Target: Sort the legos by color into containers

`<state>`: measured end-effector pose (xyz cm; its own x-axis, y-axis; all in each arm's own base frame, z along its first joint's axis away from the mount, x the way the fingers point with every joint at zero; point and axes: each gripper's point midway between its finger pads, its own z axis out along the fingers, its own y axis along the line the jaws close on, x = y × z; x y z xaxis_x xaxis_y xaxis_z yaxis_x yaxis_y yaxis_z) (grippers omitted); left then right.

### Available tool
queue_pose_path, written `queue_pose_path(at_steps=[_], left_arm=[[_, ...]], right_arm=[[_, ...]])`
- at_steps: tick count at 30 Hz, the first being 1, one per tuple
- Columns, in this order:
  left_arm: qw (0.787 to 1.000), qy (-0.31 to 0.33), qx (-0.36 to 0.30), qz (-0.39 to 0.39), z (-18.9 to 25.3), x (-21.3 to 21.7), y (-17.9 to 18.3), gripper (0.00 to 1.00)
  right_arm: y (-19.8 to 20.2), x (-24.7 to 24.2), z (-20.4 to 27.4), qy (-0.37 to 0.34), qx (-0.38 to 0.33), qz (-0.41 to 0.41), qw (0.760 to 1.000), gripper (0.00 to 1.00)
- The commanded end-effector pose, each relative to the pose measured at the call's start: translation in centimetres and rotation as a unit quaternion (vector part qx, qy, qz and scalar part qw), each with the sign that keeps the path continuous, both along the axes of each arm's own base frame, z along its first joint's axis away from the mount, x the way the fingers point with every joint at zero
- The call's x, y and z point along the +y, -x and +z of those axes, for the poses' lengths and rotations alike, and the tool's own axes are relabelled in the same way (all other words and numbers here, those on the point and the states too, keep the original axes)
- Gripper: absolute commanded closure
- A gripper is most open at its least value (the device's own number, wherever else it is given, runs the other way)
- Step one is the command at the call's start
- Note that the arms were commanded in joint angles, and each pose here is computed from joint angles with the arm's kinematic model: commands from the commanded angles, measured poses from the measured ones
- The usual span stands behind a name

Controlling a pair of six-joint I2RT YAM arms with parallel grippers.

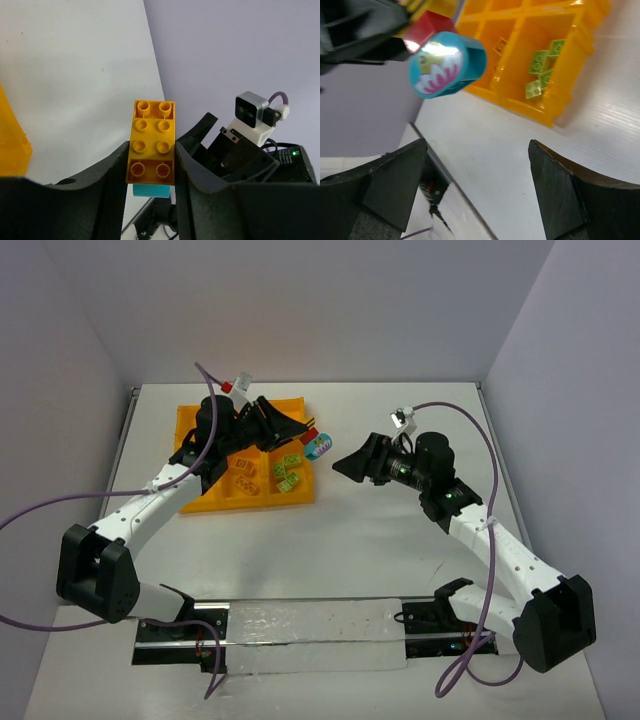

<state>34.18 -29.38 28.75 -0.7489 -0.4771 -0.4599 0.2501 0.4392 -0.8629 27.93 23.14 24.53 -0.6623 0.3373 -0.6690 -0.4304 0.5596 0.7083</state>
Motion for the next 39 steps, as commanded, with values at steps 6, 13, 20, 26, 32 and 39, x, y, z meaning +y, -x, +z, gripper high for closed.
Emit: queue_pose_path(at_steps=[6, 13, 20, 26, 32, 39], left_arm=[[0.991, 0.114, -0.003, -0.065, 3.0, 0.0, 1.0, 1.0], [0.989, 0.127, -0.012, -0.08, 3.9, 0.1, 1.5, 1.0], [0.988, 0.131, -0.014, -0.082, 4.1, 0.2, 1.6, 1.0], [0.987, 0.135, -0.017, -0.086, 4.3, 0.2, 1.8, 1.0], [0.986, 0.138, -0.017, -0.088, 4.4, 0.3, 2.1, 1.0], [0.987, 0.136, -0.014, -0.088, 4.0, 0.2, 2.0, 1.0]], right_arm=[[2.4, 2.0, 8.3, -0.157, -0.115, 0.101, 0.976, 0.09], [1.0, 3.0, 7.8, -0.193, -0.089, 0.119, 0.97, 0.08], [0.3, 3.6, 7.7, -0.196, -0.082, 0.127, 0.969, 0.08], [-0.4, 4.0, 7.5, -0.204, -0.073, 0.132, 0.967, 0.13], [-1.1, 4.5, 7.5, -0.21, -0.071, 0.141, 0.965, 0.16], [-1.0, 5.0, 8.2, -0.22, -0.076, 0.16, 0.959, 0.32]])
